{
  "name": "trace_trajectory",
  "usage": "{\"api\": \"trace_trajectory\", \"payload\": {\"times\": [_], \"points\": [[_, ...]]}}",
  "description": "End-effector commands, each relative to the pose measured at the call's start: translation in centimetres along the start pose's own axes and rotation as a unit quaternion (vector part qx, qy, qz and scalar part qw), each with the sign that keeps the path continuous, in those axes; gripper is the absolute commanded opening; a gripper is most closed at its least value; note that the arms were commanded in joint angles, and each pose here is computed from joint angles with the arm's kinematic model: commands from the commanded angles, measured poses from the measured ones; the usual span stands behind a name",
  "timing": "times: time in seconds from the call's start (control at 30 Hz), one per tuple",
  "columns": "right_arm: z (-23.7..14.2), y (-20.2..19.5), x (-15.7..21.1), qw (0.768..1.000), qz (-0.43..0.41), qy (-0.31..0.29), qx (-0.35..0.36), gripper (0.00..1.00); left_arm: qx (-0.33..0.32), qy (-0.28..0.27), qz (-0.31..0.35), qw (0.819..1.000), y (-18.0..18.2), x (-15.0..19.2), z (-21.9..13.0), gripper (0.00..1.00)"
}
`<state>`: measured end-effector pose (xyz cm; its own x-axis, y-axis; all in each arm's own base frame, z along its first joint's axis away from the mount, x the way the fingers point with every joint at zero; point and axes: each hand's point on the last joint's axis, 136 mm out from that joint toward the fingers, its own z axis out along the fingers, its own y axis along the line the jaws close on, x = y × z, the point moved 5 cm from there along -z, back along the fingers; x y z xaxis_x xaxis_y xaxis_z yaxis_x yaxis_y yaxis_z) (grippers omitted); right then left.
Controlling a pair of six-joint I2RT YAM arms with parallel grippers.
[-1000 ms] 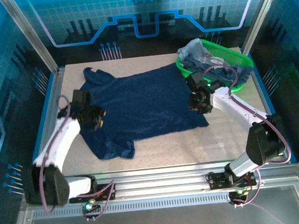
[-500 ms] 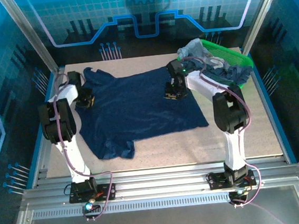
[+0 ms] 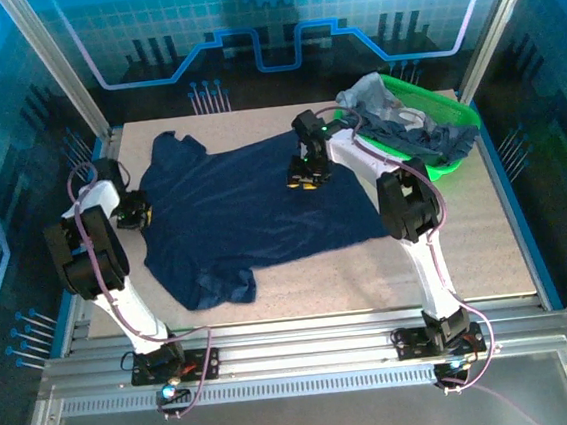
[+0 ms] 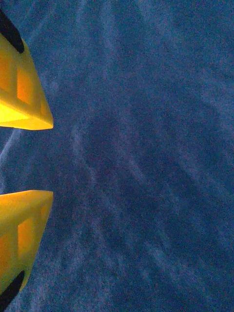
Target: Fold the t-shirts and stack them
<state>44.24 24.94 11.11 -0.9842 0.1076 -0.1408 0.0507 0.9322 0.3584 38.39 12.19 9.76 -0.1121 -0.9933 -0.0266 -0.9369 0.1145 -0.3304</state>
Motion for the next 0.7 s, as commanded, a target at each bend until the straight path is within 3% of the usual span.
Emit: {"api": "trace_trajectory", "payload": {"times": [0.0,0.13,0.27,0.43,0.67], "points": [[-0.3,-1.5,-0.8,1.000,0.016,0.000,0.019,0.39,0.055,-0.018,0.066,0.996,-5.9,2.2,-3.3,0.18],[-0.7,-2.7,-1.8,0.999,0.022,-0.009,0.031,0.39,0.057,0.004,0.103,0.993,-10.4,4.0,-0.8,0.21],[-1.1,-3.2,-2.1,0.999,0.019,-0.009,0.033,0.39,0.040,0.023,0.087,0.995,-11.5,3.4,3.5,0.20],[-1.2,-2.4,-1.8,1.000,0.001,0.000,0.016,0.40,-0.030,0.036,0.066,0.997,-7.1,2.0,6.2,0.16],[-0.5,-0.8,-1.6,1.000,-0.026,0.013,0.002,0.41,-0.041,0.020,0.034,0.998,-0.1,0.0,3.5,0.13]]}}
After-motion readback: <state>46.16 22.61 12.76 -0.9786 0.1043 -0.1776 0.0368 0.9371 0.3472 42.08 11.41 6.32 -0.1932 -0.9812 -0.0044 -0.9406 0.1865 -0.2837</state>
